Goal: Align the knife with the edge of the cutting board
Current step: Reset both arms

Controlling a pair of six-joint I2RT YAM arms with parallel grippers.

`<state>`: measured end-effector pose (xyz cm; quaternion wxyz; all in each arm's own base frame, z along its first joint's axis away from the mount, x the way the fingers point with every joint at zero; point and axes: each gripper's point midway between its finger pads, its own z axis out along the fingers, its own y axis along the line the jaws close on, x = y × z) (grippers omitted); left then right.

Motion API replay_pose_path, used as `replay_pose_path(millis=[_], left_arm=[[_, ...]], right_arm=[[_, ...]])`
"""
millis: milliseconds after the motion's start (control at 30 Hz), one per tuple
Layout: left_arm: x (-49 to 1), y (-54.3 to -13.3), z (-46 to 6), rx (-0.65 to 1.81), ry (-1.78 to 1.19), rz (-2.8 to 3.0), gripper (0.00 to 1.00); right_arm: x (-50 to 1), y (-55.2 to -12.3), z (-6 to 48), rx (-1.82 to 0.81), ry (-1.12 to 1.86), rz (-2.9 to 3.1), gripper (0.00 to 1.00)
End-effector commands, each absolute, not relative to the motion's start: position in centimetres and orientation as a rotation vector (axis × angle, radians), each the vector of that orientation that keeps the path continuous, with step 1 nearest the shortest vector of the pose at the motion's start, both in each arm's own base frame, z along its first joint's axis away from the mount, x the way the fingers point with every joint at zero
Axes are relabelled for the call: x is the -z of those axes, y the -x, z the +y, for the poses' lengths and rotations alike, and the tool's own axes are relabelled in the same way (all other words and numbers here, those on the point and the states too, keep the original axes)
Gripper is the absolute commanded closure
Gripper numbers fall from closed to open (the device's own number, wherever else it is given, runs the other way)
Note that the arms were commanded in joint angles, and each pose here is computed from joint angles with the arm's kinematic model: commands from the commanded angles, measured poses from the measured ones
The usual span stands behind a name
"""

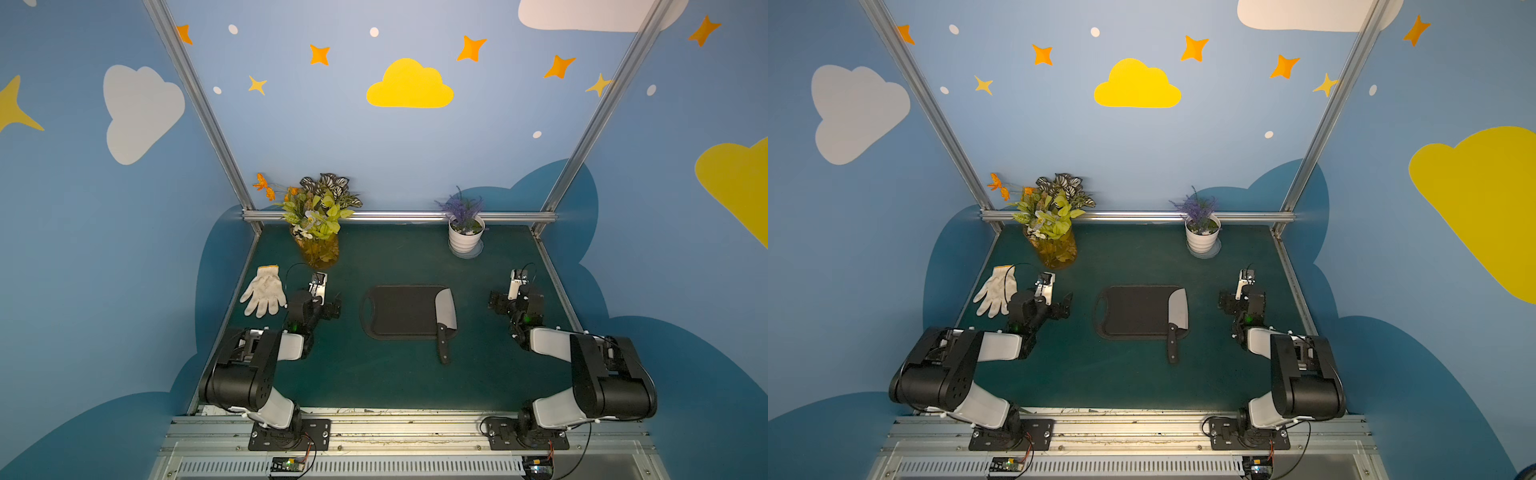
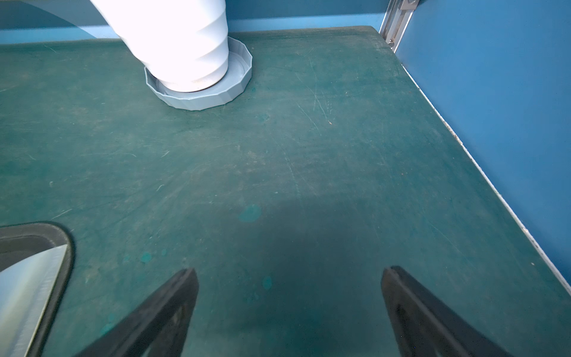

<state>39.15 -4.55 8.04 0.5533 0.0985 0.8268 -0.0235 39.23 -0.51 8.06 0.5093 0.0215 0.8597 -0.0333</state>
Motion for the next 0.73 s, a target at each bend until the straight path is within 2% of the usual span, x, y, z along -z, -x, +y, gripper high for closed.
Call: replay_pose_path(millis=[0, 700], left_arm=[[-8.45, -39.25, -4.61, 0.058, -0.239, 1.936, 0.0], [-8.46, -39.23, -4.66, 0.06, -0.241, 1.935, 0.0]], right_arm=[[-8.75, -39.23, -0.57, 0.086, -0.05, 2.058, 0.02], [-8.67, -39.2, -0.53, 0.085, -0.049, 2.061, 0.02]])
